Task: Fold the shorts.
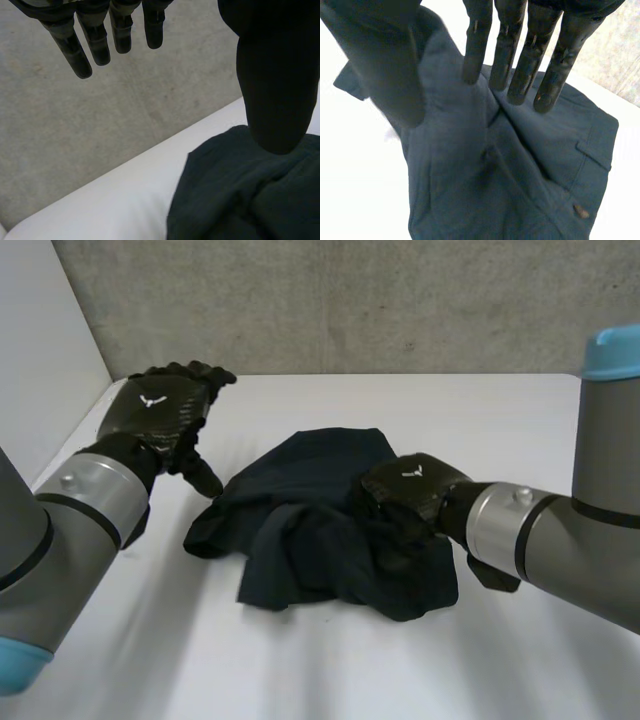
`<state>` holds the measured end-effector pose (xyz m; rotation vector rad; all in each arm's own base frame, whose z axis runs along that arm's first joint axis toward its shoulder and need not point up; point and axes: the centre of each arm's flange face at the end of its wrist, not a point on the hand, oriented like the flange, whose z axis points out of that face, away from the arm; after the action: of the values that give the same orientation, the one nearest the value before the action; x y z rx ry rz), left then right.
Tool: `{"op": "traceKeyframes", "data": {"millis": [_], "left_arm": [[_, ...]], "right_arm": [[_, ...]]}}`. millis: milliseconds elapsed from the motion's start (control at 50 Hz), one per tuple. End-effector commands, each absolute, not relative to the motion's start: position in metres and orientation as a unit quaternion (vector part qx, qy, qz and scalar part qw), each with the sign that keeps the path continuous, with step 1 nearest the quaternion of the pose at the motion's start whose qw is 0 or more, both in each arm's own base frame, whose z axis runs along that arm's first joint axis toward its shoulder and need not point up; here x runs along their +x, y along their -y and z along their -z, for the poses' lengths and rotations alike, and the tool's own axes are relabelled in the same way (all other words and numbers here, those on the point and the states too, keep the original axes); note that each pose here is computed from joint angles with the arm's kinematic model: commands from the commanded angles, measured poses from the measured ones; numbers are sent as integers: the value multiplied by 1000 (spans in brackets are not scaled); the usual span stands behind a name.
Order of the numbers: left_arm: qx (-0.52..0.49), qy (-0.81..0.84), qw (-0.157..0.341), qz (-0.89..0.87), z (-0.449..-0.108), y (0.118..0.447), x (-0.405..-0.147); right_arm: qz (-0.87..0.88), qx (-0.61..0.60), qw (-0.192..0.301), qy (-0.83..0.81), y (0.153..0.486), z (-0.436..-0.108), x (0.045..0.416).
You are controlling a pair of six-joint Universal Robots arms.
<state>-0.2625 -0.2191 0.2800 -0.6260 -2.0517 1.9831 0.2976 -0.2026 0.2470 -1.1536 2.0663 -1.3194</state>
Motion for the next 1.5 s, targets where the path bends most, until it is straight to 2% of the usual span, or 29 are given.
{"op": "traceKeyframes", "data": {"millis": [20,160,240,360,420,560,740,940,1160,1340,1400,1480,1500], "left_arm": [[-223,695,121,-673,-285,208,-268],[-223,696,135,-669,-291,198,-270],[-223,713,142,-649,-283,192,-272],[-229,756,156,-593,-251,181,-279],[-232,773,141,-573,-234,179,-279],[-230,808,100,-534,-198,184,-278],[-233,826,83,-506,-172,190,-278],[-237,830,78,-499,-160,197,-282],[-207,821,73,-528,-159,222,-275],[-201,814,77,-539,-167,227,-274],[-198,804,83,-555,-179,232,-278],[-208,760,98,-607,-230,237,-284],[-215,753,100,-614,-238,237,-285]], "right_arm": [[489,-397,199,-751,206,-254,274],[496,-391,179,-754,205,-256,263],[480,-406,171,-758,197,-241,260],[464,-449,146,-749,188,-197,256],[463,-452,134,-751,189,-174,255],[478,-450,115,-746,189,-146,254],[508,-443,100,-732,199,-136,256],[527,-444,94,-719,214,-126,262],[554,-436,54,-708,236,-121,265],[591,-419,32,-689,261,-128,272],[609,-410,29,-678,273,-144,275],[627,-404,30,-666,280,-173,278],[640,-399,29,-656,283,-195,279]]}}
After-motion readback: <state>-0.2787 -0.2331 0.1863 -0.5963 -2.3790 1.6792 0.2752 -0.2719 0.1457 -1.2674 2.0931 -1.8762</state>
